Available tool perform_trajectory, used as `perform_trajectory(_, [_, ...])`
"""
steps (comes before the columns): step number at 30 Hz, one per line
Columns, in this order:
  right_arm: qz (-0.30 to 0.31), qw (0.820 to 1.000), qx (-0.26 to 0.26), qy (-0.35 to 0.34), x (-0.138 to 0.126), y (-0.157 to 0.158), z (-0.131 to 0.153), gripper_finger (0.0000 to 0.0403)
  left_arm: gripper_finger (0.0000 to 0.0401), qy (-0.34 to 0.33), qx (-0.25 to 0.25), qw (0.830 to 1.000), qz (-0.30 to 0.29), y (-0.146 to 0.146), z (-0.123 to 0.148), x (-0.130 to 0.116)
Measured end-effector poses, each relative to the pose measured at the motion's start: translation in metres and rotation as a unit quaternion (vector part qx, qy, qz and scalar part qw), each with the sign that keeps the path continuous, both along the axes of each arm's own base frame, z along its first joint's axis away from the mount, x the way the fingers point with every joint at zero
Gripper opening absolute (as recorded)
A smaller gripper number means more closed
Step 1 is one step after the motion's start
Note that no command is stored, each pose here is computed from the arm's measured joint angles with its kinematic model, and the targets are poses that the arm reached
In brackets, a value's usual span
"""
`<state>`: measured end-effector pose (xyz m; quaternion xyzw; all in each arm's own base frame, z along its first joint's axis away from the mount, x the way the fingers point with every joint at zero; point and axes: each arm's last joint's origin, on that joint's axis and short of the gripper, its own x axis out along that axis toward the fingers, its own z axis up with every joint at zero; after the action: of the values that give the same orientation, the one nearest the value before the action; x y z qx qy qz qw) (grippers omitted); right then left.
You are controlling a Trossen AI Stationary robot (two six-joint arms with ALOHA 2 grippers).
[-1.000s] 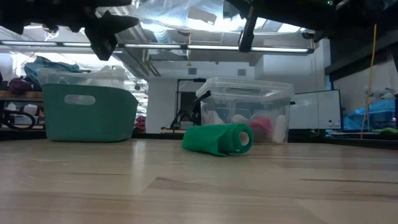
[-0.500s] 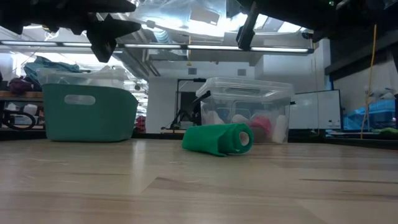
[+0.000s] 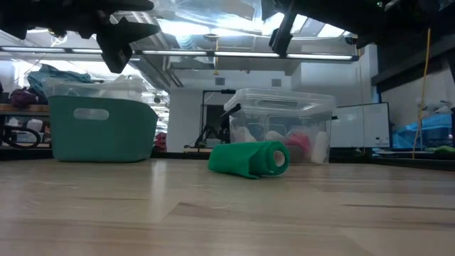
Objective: Roll bandage
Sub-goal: Open the transparent zip bag
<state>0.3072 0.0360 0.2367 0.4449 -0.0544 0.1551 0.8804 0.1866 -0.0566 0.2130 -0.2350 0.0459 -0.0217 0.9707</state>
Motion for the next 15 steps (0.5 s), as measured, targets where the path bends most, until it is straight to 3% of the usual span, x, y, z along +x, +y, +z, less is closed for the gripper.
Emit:
perform_trajectory(9, [0.000, 1.000, 0.000, 0.002, 0.0001, 0.0000, -0.0003, 0.0000, 0.0132, -0.005, 0.022, 1.000, -0.002, 0.0000, 0.0006, 0.0000])
perform_trajectory(15, [-0.005, 1.000, 0.001, 0.002, 0.0002, -0.0003, -0.0004, 0.0000, 0.0071, -0.008, 0.054, 0.999, -0.004, 0.0000, 0.0010, 0.0001])
